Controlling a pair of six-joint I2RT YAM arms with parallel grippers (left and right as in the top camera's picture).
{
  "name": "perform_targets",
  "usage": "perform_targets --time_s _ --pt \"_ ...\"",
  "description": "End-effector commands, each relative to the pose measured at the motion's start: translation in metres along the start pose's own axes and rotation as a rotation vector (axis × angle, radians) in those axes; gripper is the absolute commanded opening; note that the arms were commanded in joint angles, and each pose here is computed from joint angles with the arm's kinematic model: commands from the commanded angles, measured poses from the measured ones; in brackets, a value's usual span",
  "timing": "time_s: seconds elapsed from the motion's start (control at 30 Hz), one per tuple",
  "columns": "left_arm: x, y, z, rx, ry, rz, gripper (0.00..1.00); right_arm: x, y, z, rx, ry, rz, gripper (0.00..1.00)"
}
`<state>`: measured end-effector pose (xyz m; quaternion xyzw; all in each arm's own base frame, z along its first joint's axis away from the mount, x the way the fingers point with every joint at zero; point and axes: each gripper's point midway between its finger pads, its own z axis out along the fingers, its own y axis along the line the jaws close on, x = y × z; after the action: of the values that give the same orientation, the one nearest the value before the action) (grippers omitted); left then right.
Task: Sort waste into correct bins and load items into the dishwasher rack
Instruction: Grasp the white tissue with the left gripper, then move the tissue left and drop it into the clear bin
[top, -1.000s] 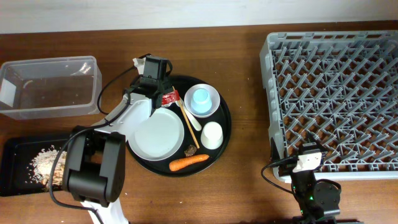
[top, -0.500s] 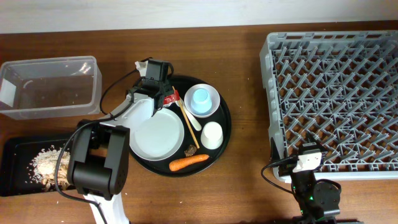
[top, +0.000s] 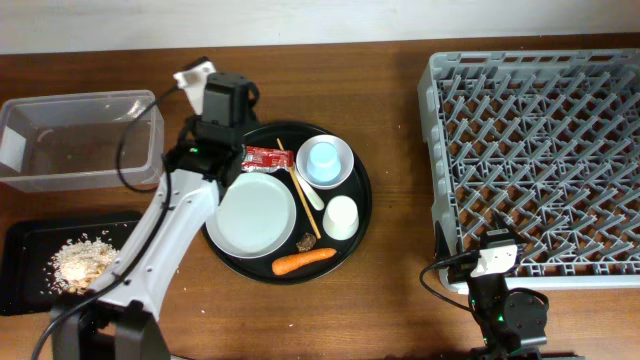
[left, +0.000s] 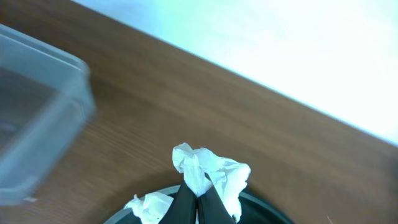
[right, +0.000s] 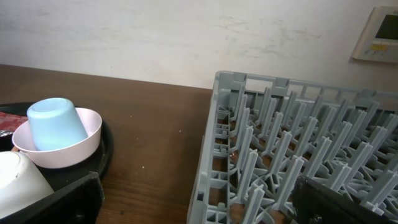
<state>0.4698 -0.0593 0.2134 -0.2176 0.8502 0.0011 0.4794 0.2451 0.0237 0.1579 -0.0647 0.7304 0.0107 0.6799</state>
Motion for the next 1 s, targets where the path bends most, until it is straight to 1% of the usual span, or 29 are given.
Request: perform_targets --time_s 0.0,0.03,0.1,0.13,0.17,0.2,0.23,0.27,0.3,0.33,0.37,0.4,0.43,0.47,0.53,0.57,0.6,0.63,0.67,0.7,0.73,0.77,0.8,0.83,0.87,0.9,0.93,0.97 --pt "-0.058 0.077 -0.013 -0.302 -0.211 -0.064 0.01 0.003 -0.002 0.0 0.007 0.005 0.008 0.99" --pt "-0.07 0.106 -0.01 -0.368 -0.236 -0.1 0.01 0.003 -0.002 0.0 0.007 0.005 0.008 0.99" --pt "-0.087 0.149 0.0 -0.426 -0.257 -0.158 0.01 0.003 -0.002 0.0 0.007 0.005 0.008 0.99" --pt "-0.093 0.159 0.014 -0.377 -0.23 -0.125 0.01 0.003 -0.002 0.0 0.007 0.005 0.008 0.99" --pt "-0.097 0.164 0.041 -0.245 -0.182 -0.03 0.01 0.003 -0.001 0.0 0.007 0.005 0.008 0.99" --pt "-0.096 0.168 0.056 -0.175 -0.154 0.026 0.06 0.003 -0.002 0.0 0.007 0.005 0.008 0.99" --pt "-0.091 0.179 0.068 -0.154 -0.127 0.063 0.06 0.003 -0.002 0.0 0.007 0.005 0.008 0.99" --pt "-0.084 0.199 0.079 -0.191 -0.106 0.054 0.06 0.003 -0.002 0.0 0.007 0.005 0.008 0.99" --pt "-0.08 0.216 0.085 -0.219 -0.09 0.04 0.09 0.003 -0.001 0.0 0.007 0.005 0.008 0.99" --pt "-0.077 0.225 0.088 -0.235 -0.081 0.032 0.34 0.003 -0.002 0.0 0.007 0.005 0.008 0.99" --pt "-0.077 0.228 0.088 -0.239 -0.08 0.03 0.75 0.003 -0.002 0.0 0.007 0.005 0.008 0.99" --pt "-0.078 0.228 0.088 -0.239 -0.083 0.03 0.79 0.003 -0.001 0.0 0.007 0.005 0.008 0.99" --pt "-0.078 0.227 0.087 -0.238 -0.084 0.03 0.95 0.003 -0.001 0.0 0.007 0.005 0.008 0.99" --pt "-0.08 0.227 0.085 -0.237 -0.086 0.03 0.99 0.003 -0.002 0.0 0.007 0.005 0.008 0.99" --pt "-0.091 0.213 0.068 -0.197 -0.106 0.035 0.99 0.003 -0.002 0.0 0.007 0.005 0.008 0.99" --pt "-0.101 0.186 0.054 -0.087 -0.122 0.044 0.99 0.003 -0.002 0.0 0.007 0.005 0.008 0.99" --pt "-0.11 0.14 0.028 0.104 -0.135 0.069 0.99 0.003 -0.002 0.0 0.007 0.005 0.008 0.99" --pt "-0.107 0.11 0.012 0.229 -0.117 0.089 0.99 0.003 -0.002 0.0 0.007 0.005 0.008 0.99" --pt "-0.092 0.059 -0.015 0.434 -0.063 0.128 0.99 0.003 -0.002 0.0 0.007 0.005 0.008 0.99" --pt "-0.075 0.027 -0.022 0.506 -0.023 0.171 0.99 0.003 -0.002 0.0 0.007 0.005 0.008 0.99" --pt "-0.043 -0.003 -0.023 0.557 0.039 0.296 0.99 0.003 -0.001 0.0 0.007 0.005 0.008 0.99" --pt "-0.012 -0.023 -0.022 0.592 0.113 0.353 0.99 0.003 -0.002 0.0 0.007 0.005 0.008 0.99" --pt "0.02 -0.041 -0.019 0.621 0.195 0.382 0.99 0.003 -0.002 0.0 0.007 0.005 0.008 0.99" --pt "0.04 -0.051 -0.018 0.637 0.252 0.397 0.99 0.003 -0.002 0.0 0.007 0.005 0.008 0.99" --pt "0.072 -0.066 -0.021 0.668 0.334 0.43 0.99 0.003 -0.002 0.0 0.007 0.005 0.008 0.99" --pt "0.09 -0.076 -0.022 0.685 0.371 0.452 0.99 0.003 -0.002 0.0 0.007 0.005 0.008 0.99" --pt "0.099 -0.08 -0.019 0.666 0.397 0.425 0.99 0.003 -0.002 0.0 0.007 0.005 0.008 0.99" --pt "0.102 -0.064 -0.005 0.53 0.431 0.321 0.99 0.003 -0.002 0.0 0.007 0.005 0.008 0.99"
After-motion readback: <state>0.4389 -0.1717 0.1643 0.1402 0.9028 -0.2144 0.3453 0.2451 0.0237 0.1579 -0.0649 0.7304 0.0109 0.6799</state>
